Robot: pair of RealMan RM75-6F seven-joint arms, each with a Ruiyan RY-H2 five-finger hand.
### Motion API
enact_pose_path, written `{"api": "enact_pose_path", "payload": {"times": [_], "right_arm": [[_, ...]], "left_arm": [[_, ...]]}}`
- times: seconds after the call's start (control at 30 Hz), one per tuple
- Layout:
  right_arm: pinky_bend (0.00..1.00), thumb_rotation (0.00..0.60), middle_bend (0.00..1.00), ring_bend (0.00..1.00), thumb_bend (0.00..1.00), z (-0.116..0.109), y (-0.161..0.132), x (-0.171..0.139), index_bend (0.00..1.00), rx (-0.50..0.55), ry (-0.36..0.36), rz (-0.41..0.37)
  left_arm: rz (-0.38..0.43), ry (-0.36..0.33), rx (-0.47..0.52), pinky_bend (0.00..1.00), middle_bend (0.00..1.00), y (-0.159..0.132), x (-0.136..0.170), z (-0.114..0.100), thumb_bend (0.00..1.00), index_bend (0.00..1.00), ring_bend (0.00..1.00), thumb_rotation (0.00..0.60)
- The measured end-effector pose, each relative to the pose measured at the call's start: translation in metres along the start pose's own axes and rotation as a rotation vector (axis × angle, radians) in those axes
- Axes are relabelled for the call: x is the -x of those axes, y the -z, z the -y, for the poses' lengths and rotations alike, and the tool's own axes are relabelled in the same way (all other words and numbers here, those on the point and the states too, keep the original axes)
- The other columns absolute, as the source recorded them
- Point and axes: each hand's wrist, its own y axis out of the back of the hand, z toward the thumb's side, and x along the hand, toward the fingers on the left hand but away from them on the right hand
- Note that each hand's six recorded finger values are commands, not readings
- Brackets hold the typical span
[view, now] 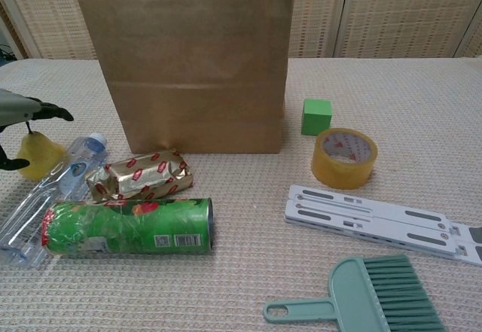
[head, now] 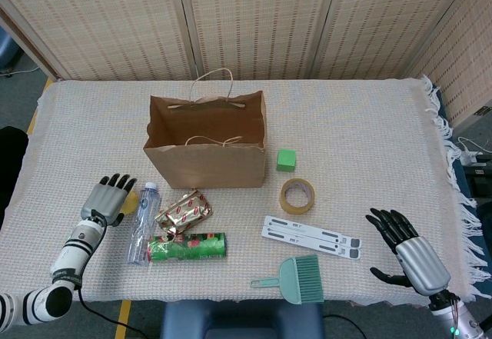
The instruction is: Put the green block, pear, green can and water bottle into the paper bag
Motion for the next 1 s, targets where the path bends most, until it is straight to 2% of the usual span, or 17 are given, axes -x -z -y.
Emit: {"api": "enact_pose_path", "payload": {"times": [0.27,0.4,0.47,0.53,0.6,0.77,0.9,1.0], "right_arm": [[0.02,0.6,0.0,0.0,0.07,0.001,0.001,0.001,0.0,0.003,-0.007,0.006],[0.02,0.6,0.0,0.0,0.07,0.001,0.001,0.001,0.0,0.004,-0.009,0.01],[0.02,0.6,0.0,0.0,0.07,0.001,0.001,0.002,0.0,0.004,-0.01,0.012],[0.02,0.6,0.0,0.0,0.07,0.001,0.001,0.002,0.0,0.004,-0.011,0.013],[0.02,0.6,0.0,0.0,0.07,0.001,0.001,0.002,0.0,0.004,-0.012,0.013],[0.02,0.6,0.0,0.0,0.07,0.002,0.002,0.002,0.0,0.005,-0.016,0.016],[0.02,0.6,0.0,0.0,0.07,0.002,0.002,0.003,0.0,0.006,-0.015,0.017],[0.02,0.6,0.0,0.0,0.07,0.001,0.002,0.002,0.0,0.006,-0.015,0.017]], "left_arm": [[-0.001,0.06,0.002,0.16,0.0,0.0,-0.007,0.012,0.37,0.0,0.0,0.6],[-0.002,0.068,-0.008,0.17,0.0,-0.001,-0.011,0.016,0.37,0.0,0.0,0.6],[-0.002,0.071,-0.013,0.2,0.0,-0.001,-0.015,0.018,0.38,0.01,0.0,0.6],[-0.002,0.074,-0.019,0.27,0.02,-0.002,-0.017,0.02,0.38,0.05,0.02,0.6],[-0.001,0.078,-0.038,0.38,0.09,-0.002,-0.02,0.022,0.4,0.15,0.11,0.6],[-0.003,0.097,-0.066,0.62,0.39,-0.002,-0.022,0.028,0.49,0.44,0.39,0.6],[-0.017,0.089,-0.078,0.75,0.57,0.001,-0.021,0.027,0.55,0.57,0.56,0.6],[-0.034,0.064,-0.074,0.76,0.61,0.005,-0.02,0.022,0.56,0.59,0.58,0.6]]}}
